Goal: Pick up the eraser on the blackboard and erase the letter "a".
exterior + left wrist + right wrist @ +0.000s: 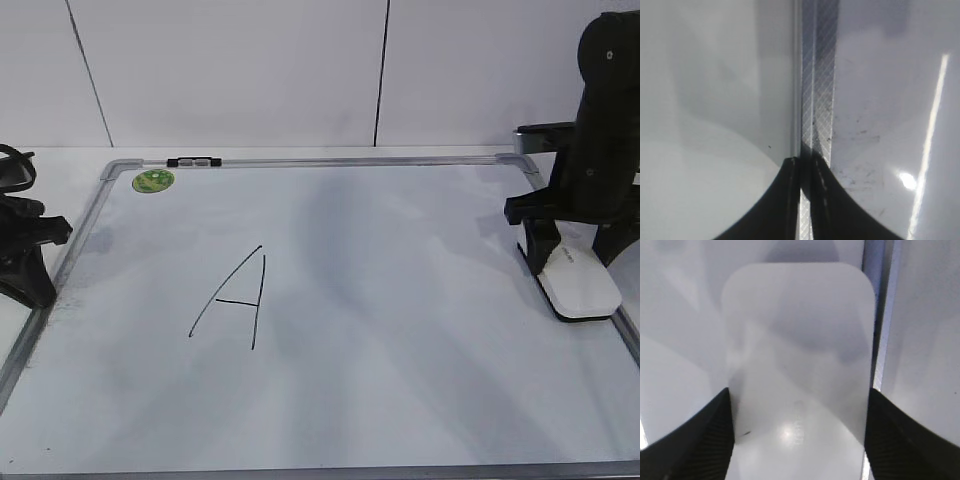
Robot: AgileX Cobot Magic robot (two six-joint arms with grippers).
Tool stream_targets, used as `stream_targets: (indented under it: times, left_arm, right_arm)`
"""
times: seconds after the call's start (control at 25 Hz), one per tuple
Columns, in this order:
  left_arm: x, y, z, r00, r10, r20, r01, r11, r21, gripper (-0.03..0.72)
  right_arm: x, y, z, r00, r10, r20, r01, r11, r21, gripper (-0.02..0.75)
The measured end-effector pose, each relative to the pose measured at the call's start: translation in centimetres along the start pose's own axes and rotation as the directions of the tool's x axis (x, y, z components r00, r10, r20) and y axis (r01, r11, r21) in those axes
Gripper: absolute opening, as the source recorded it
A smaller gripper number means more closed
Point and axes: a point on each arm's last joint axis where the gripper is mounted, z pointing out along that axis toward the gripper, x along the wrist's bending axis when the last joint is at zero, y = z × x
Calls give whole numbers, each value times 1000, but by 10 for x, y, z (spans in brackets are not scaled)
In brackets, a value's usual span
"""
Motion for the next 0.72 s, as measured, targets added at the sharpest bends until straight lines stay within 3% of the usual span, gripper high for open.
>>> stream_targets:
  times: [0.56, 0.72]
  left_arm:
    - [-1, 0, 0, 1000, -5, 6, 5, 1000, -1, 23]
    - [-1, 0, 0, 1000, -6, 7, 6, 1000, -1, 23]
  right_arm:
    - [1, 2, 4, 1000, -1, -1, 1, 1000, -2, 541]
    - [-1, 2, 5, 1000, -12, 18, 12, 1000, -2, 623]
